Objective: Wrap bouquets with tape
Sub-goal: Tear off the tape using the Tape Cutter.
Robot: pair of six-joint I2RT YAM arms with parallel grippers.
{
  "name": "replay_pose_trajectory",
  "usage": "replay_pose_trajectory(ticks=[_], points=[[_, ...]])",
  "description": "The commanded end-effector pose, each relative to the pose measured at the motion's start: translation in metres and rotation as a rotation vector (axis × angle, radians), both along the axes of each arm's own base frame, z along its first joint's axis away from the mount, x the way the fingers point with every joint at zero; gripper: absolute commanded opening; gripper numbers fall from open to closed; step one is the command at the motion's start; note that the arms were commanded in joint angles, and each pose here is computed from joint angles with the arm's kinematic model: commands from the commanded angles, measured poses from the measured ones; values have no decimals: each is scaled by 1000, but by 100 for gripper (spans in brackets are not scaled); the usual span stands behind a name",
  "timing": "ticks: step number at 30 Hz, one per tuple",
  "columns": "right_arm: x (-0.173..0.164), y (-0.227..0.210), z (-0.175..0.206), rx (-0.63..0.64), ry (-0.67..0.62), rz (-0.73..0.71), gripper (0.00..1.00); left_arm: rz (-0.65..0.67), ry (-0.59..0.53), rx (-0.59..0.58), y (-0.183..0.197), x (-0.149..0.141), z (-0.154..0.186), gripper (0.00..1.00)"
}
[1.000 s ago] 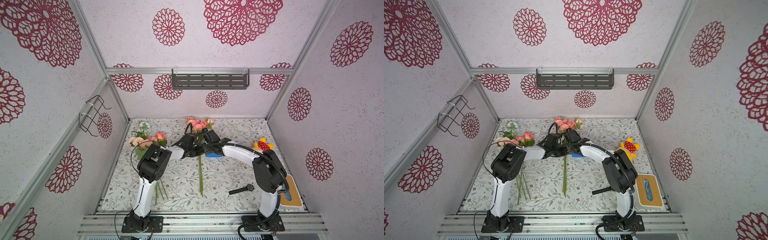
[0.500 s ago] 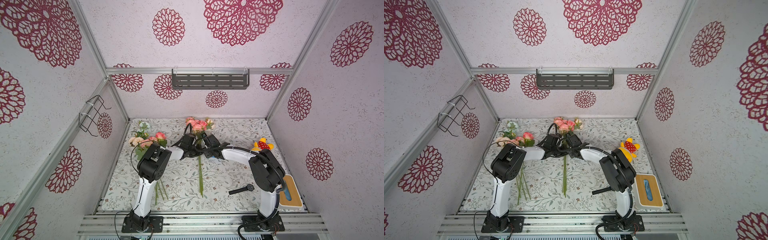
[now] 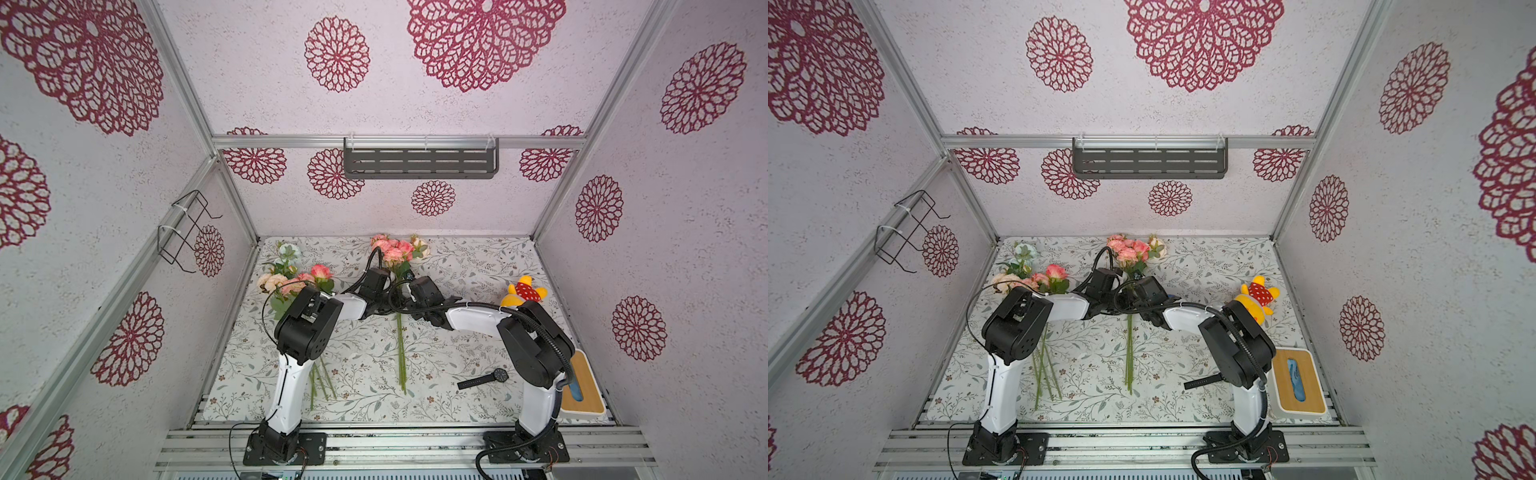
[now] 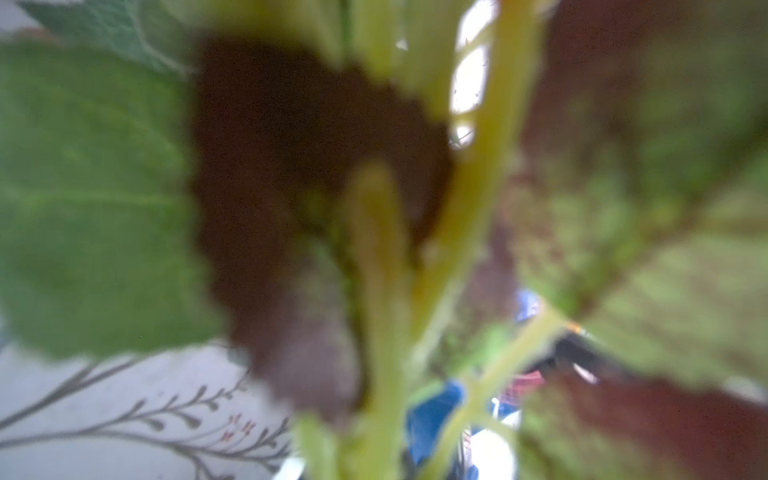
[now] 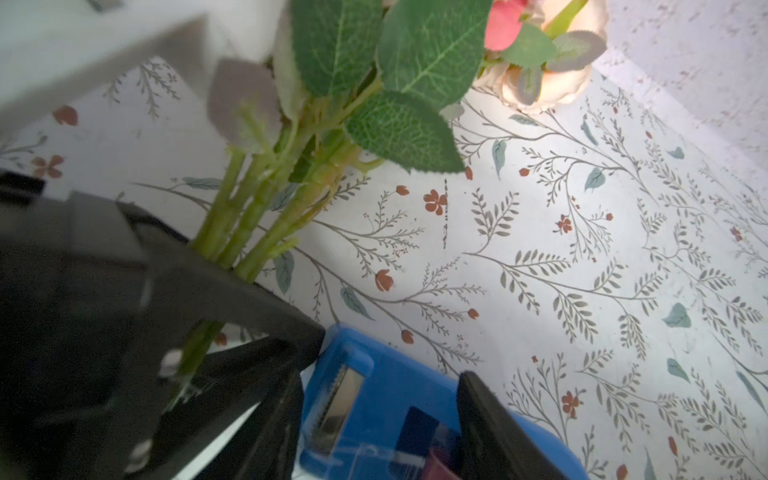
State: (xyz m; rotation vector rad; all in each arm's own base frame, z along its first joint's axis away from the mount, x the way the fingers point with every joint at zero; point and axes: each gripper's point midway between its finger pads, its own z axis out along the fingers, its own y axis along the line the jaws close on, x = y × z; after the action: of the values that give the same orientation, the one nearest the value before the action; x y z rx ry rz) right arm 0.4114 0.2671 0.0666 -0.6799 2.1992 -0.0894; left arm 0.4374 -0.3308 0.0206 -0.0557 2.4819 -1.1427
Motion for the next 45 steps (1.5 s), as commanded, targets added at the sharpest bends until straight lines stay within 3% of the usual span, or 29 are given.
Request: replay_pose_trajectory(ticks=[1,9,16,21,25,30,38,45], points=[[-17,-15,-16,-132,18,37,62,17,-29,-14,8,8,-6,0],[-21,-21,-11,-223,-80,52,62,63,-25,-90,21,11,-8,0],[-17,-21,4,-290,-157,57,62,27,-31,-144,14,12,-6,0],[-5,-15,21,-53,-46,29,62,26,-43,-137,14,12,-2,0],[-6,1,31,-6,-12,68,62,23,-41,-141,14,11,-2,0],[-6,0,19,-61,16,65,62,18,-37,-149,12,12,-3,0],[-9,8,21,-50,34,55,62,16,-38,-150,11,12,-3,0],[-8,-5,1,-162,47,-6,62,14,-34,-152,11,11,-4,0]])
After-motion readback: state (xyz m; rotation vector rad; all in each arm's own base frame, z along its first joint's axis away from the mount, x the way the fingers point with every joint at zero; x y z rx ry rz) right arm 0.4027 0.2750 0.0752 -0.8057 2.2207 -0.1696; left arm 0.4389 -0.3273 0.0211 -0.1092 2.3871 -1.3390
